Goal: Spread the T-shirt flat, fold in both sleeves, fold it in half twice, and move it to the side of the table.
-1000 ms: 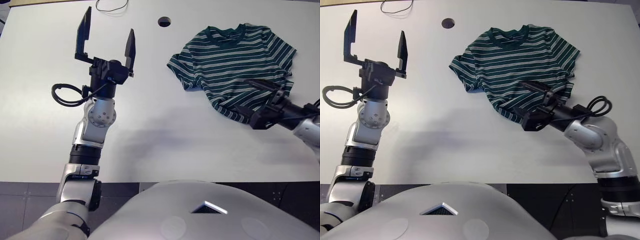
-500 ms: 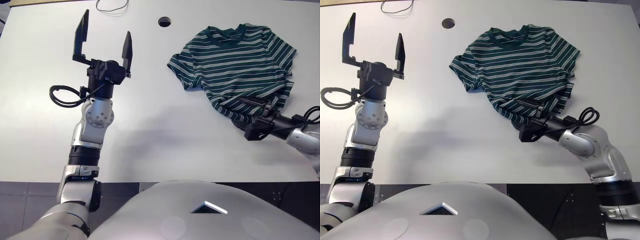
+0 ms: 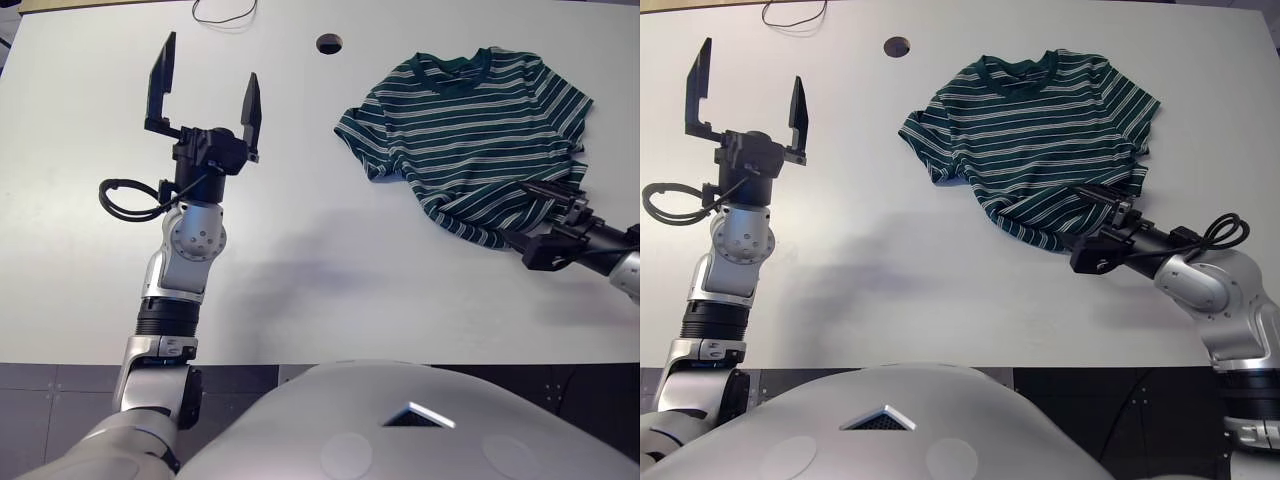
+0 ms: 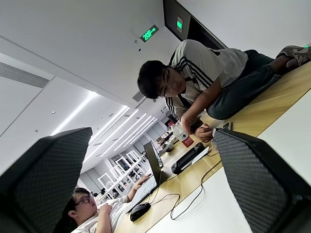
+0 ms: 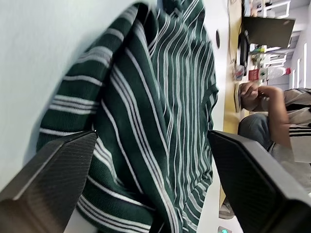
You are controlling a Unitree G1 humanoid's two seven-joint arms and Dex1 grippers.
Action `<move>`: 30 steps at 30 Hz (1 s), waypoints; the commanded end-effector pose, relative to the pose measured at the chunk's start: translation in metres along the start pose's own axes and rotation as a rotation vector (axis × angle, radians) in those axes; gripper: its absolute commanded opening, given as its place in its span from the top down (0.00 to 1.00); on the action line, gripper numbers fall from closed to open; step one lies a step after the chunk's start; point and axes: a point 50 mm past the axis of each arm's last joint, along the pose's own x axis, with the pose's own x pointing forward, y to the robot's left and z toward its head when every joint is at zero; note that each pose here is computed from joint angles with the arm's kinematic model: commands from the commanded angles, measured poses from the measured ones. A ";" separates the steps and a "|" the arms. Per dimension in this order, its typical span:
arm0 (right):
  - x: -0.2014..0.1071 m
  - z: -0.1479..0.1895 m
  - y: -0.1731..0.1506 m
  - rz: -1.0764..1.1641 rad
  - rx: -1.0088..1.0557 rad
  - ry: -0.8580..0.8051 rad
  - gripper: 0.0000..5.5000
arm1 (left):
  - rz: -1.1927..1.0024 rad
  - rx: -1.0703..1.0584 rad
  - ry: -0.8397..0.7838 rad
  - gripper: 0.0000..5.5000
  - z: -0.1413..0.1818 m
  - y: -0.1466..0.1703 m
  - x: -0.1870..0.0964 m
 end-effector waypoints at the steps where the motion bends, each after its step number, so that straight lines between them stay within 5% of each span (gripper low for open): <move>1: 0.004 -0.002 0.001 0.020 -0.007 -0.002 0.24 | -0.013 0.005 0.007 0.16 -0.001 0.002 0.000; 17: 0.029 0.000 0.026 0.100 0.024 -0.055 0.24 | -0.020 -0.007 0.002 0.16 0.003 -0.003 0.001; 25: 0.038 0.047 0.040 0.199 -0.062 -0.236 0.24 | -0.029 -0.008 0.001 0.16 0.002 -0.007 0.005; 30: 0.073 0.077 0.033 0.205 -0.187 -0.365 0.24 | -0.028 0.001 -0.012 0.16 0.001 -0.007 0.013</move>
